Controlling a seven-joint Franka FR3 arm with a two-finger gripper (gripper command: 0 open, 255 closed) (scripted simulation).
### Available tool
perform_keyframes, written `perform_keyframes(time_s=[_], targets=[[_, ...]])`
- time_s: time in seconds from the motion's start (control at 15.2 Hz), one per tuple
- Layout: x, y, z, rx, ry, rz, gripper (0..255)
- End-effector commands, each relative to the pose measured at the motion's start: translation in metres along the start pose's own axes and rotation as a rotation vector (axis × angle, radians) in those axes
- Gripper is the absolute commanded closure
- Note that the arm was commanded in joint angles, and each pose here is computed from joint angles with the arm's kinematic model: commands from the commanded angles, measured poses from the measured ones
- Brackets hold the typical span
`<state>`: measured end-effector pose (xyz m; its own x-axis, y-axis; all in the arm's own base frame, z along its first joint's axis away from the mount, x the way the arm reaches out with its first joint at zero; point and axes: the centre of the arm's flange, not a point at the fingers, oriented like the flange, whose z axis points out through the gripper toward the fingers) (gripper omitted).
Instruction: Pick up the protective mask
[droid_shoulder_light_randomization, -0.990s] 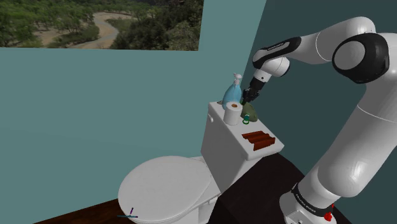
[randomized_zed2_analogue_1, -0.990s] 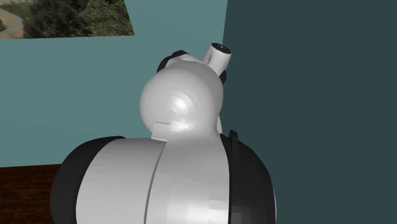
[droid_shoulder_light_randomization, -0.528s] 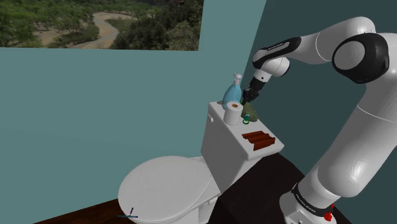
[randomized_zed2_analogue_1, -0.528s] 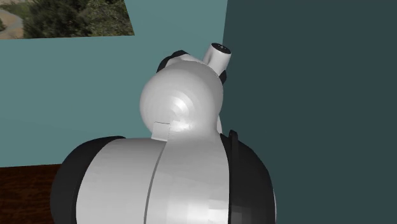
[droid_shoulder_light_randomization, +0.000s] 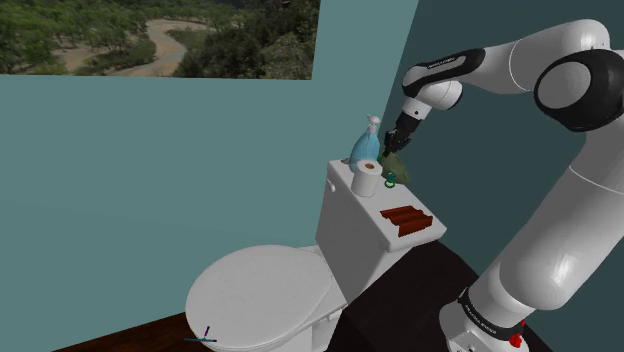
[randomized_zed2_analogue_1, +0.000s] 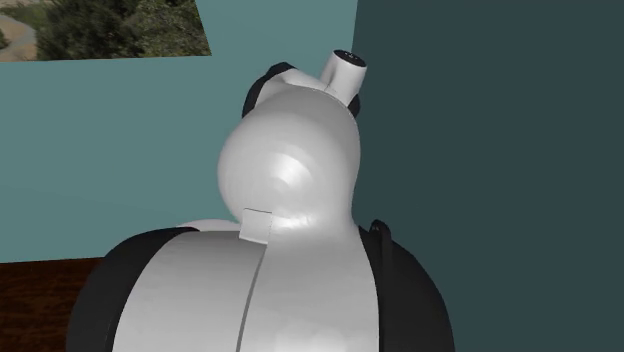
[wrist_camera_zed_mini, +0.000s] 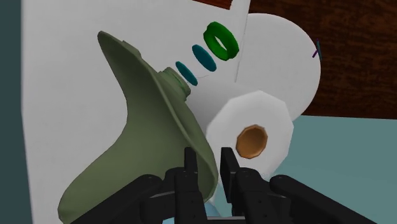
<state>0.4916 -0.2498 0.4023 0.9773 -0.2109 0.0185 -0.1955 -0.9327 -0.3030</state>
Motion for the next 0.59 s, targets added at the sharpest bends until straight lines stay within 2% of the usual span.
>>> perform_keyframes(time_s=[0.0,0.4,0.53], targets=[[0.001,-0.003,-0.010,0.000,0.000,0.000,255],[0.001,-0.013,-0.040,0.000,0.000,0.000,255],[0.001,-0.013,-0.041,0.000,0.000,0.000,255]])
